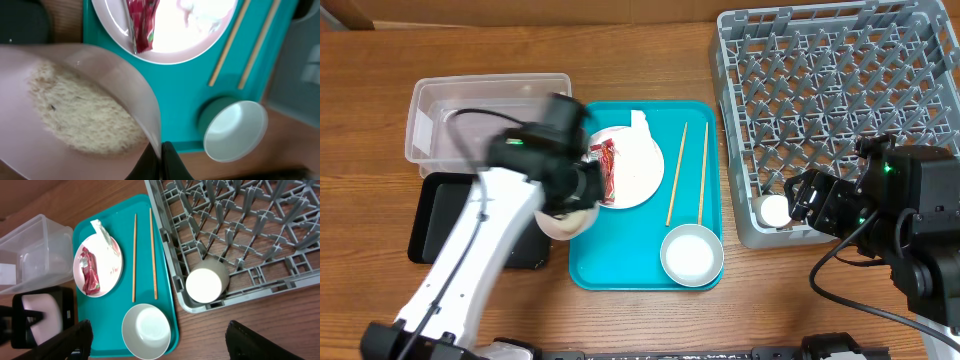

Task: Sort waste into correct bins and load items into the dishwasher
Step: 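Tip the pink bowl over the black tray to pour out rice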

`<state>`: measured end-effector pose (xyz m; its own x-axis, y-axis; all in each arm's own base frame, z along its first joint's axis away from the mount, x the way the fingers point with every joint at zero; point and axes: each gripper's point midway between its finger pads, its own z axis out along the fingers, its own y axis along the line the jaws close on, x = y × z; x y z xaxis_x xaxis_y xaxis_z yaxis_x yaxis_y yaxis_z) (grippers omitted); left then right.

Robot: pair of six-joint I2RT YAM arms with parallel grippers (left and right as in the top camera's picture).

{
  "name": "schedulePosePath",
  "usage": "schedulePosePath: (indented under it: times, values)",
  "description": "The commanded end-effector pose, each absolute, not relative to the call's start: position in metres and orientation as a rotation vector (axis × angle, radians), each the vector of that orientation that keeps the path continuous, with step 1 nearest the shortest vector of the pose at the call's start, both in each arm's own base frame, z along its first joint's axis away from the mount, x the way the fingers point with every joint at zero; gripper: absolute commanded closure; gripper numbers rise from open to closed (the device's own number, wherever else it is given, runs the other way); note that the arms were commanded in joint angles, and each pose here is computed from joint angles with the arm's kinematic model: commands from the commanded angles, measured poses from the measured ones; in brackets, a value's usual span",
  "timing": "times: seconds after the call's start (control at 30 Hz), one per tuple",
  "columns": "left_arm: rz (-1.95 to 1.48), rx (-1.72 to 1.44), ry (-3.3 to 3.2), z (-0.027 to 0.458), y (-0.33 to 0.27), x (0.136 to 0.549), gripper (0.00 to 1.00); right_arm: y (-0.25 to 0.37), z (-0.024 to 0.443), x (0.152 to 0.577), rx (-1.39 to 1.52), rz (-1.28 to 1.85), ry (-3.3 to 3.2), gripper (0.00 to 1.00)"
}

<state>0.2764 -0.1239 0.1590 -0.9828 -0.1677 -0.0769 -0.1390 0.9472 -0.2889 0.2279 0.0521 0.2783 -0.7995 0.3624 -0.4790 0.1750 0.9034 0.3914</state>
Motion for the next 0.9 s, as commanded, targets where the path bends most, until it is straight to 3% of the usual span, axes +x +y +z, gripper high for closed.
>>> schedulePosePath:
  times: [0.0,0.37,0.63,0.87]
  values:
    - [-0.942,-0.045,2.907,0.181,-0.117,0.281,0.96,0.052,0.287,0.23,0.384,0.452,2.473,0.14]
    - [-1.682,-0.299,2.358,0.176,-0.02,0.301,0.96,0.052,0.286,0.229,0.385,0.452,2.476,0.14]
    - [-1.791,-0.499,2.212,0.171,0.017,0.297,0.96,0.052,0.286,0.229,0.385,0.452,2.476,0.14]
    - [-1.74,-0.405,2.213,0.169,0.018,0.295,0.96,0.052,0.286,0.229,0.385,0.453,2.477,0.14]
